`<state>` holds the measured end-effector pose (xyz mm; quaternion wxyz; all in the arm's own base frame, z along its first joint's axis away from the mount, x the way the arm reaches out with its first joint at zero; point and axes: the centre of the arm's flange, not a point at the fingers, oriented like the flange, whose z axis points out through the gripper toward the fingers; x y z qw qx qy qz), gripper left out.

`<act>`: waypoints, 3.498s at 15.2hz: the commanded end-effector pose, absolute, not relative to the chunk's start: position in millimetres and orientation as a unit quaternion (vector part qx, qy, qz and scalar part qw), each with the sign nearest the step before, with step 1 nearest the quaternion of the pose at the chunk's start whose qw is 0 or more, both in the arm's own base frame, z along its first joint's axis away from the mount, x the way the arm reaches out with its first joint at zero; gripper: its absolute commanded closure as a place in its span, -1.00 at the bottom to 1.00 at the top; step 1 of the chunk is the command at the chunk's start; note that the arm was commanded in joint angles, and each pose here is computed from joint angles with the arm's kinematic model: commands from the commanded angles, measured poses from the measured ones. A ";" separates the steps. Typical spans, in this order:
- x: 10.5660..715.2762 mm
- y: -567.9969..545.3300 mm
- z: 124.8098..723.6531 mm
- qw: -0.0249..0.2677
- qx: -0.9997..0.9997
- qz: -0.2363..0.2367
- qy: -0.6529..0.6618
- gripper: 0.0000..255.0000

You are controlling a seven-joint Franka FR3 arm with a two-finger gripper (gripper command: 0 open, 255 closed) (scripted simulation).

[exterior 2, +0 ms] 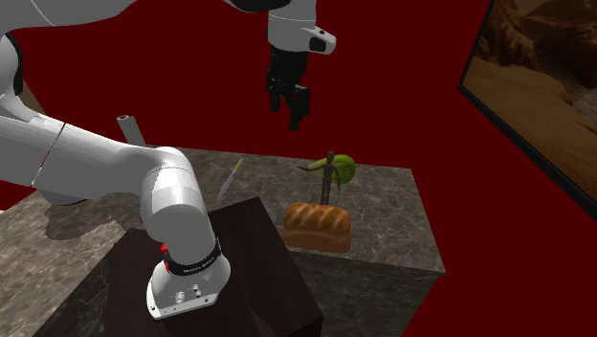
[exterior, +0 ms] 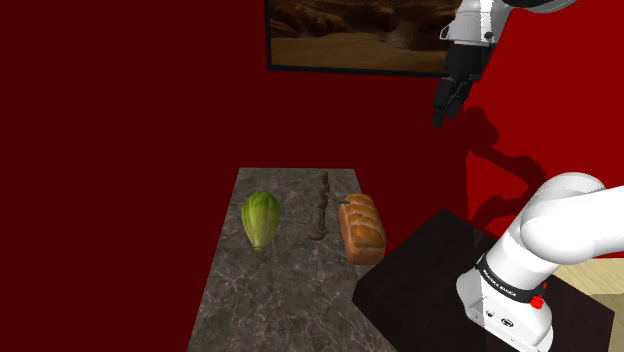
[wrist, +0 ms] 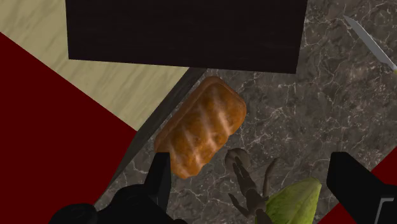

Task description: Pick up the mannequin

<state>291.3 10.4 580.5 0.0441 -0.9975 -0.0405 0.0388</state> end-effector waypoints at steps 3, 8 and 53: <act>304.4 21.4 560.9 0.043 -0.998 0.036 -0.041 -1.00; 337.6 48.6 511.9 0.042 -0.998 0.031 -0.041 -1.00; 476.5 156.6 304.6 0.034 -0.998 0.008 -0.042 1.00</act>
